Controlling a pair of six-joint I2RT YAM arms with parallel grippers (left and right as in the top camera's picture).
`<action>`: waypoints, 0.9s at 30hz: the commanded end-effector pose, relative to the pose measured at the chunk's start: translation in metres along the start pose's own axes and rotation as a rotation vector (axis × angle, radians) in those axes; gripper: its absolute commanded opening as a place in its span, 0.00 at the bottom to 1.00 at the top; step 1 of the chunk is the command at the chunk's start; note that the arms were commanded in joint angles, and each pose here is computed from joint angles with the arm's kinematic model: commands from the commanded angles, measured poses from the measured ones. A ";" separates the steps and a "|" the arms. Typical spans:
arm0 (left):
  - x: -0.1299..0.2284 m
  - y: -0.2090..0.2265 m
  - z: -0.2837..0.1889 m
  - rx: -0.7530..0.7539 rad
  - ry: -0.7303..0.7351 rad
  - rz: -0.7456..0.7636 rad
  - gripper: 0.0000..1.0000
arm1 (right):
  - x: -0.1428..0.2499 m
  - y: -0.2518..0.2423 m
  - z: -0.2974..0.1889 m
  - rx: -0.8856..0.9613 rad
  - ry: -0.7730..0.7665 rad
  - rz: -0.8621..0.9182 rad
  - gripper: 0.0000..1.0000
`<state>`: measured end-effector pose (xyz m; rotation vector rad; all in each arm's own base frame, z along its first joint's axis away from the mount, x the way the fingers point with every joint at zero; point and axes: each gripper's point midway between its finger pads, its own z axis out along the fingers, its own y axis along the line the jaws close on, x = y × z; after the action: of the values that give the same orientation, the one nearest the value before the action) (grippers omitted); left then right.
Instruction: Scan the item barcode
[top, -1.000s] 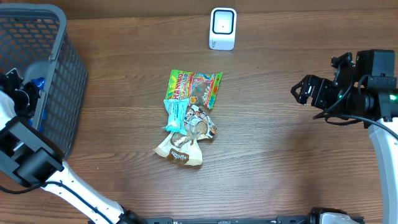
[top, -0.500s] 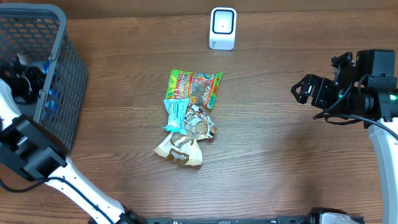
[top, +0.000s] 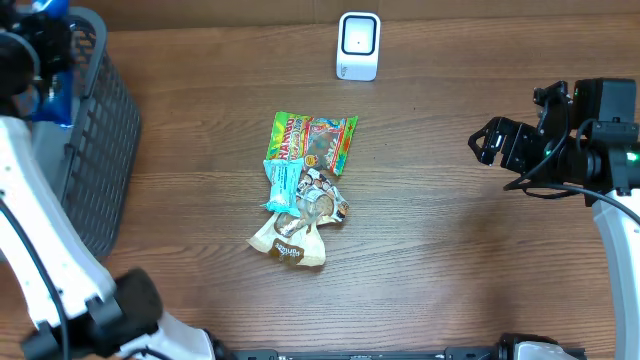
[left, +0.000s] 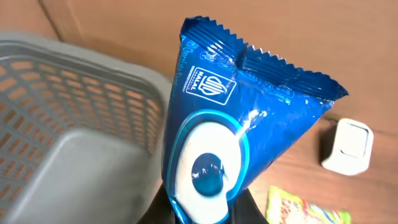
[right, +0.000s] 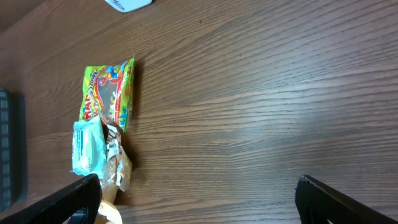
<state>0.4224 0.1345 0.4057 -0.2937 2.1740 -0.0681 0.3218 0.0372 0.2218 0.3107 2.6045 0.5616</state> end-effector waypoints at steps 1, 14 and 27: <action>0.008 -0.014 -0.011 -0.063 0.026 0.062 0.04 | -0.008 0.006 -0.006 -0.008 -0.028 -0.016 1.00; 0.101 -0.108 -0.016 0.134 0.387 0.136 0.04 | -0.013 0.007 -0.006 -0.013 -0.049 -0.024 1.00; 0.187 -0.155 0.045 0.136 0.618 -0.030 0.04 | -0.011 0.007 -0.006 -0.011 -0.041 -0.021 1.00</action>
<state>0.3855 -0.0451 0.2745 -0.1044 2.7235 -0.3022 0.3250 0.0368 0.2236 0.3056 2.5893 0.5600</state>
